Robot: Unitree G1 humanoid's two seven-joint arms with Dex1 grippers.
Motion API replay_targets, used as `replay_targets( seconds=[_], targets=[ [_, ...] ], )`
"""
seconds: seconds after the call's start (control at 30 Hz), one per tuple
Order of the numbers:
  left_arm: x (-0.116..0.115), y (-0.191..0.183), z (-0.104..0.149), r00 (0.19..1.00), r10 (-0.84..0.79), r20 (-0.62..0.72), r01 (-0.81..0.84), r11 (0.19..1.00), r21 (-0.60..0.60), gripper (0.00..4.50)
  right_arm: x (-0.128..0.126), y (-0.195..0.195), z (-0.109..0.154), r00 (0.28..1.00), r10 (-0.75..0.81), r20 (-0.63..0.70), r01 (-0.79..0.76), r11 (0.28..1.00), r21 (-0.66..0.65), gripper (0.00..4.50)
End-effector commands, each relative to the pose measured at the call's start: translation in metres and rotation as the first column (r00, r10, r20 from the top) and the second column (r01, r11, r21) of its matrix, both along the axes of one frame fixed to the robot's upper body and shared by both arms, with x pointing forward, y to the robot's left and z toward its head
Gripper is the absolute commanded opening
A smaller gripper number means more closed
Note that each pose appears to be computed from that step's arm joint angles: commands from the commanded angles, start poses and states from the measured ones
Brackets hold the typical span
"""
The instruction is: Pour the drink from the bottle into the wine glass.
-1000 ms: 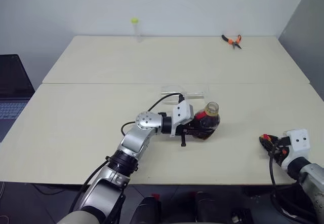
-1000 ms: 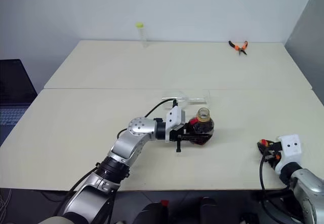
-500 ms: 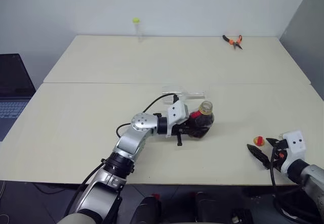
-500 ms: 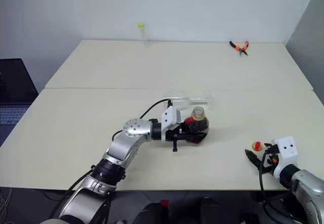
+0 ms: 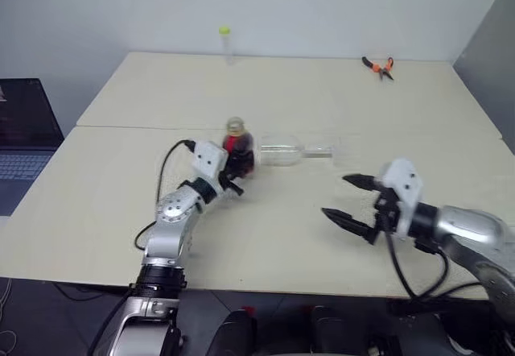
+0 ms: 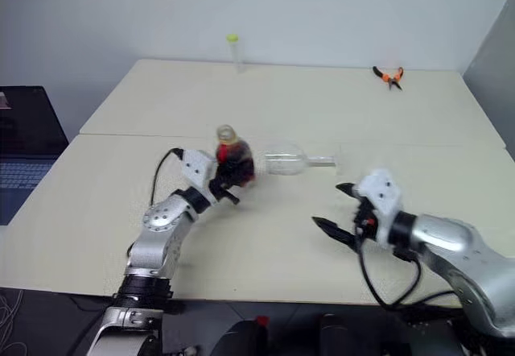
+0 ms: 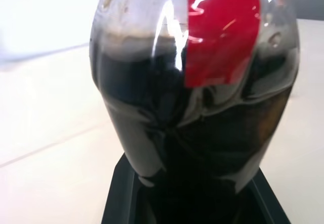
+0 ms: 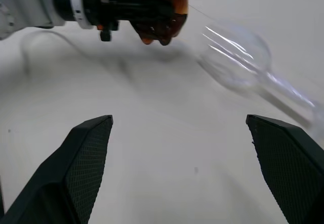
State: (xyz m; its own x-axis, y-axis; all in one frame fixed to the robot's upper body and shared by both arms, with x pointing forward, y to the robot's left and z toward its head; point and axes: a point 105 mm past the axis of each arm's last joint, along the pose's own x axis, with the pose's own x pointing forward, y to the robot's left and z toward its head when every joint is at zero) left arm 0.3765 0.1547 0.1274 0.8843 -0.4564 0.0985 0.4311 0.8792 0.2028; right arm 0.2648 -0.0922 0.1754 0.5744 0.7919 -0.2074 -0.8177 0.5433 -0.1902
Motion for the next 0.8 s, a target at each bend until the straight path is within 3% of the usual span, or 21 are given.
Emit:
replay_targets(
  seconds=[0.03,0.2,0.53,0.57,0.8],
  targets=[
    [0.012,0.024,0.016,0.990,0.112,0.084,-0.111,0.994,-0.011,0.68,0.011,0.016,-0.002,0.999,0.006,0.034,-0.005,1.000,-0.015,4.50],
    [0.034,0.044,0.013,0.980,0.188,0.062,-0.184,0.981,-0.069,0.68,0.026,0.036,-0.006,0.998,0.010,0.068,-0.008,1.000,-0.024,4.50],
    [0.059,0.063,0.009,0.967,0.254,-0.004,-0.252,0.959,-0.129,0.68,0.027,0.046,-0.004,0.995,0.047,0.083,-0.045,0.999,-0.023,4.50],
    [0.059,0.063,0.005,0.967,0.253,-0.019,-0.254,0.958,-0.135,1.41,0.027,0.046,-0.004,0.995,0.048,0.083,-0.046,0.999,-0.023,4.50],
    [0.053,0.058,-0.014,0.977,0.206,-0.060,-0.212,0.969,-0.124,3.63,0.020,0.041,-0.008,0.996,0.055,0.065,-0.053,0.998,-0.026,4.50]
  ],
)
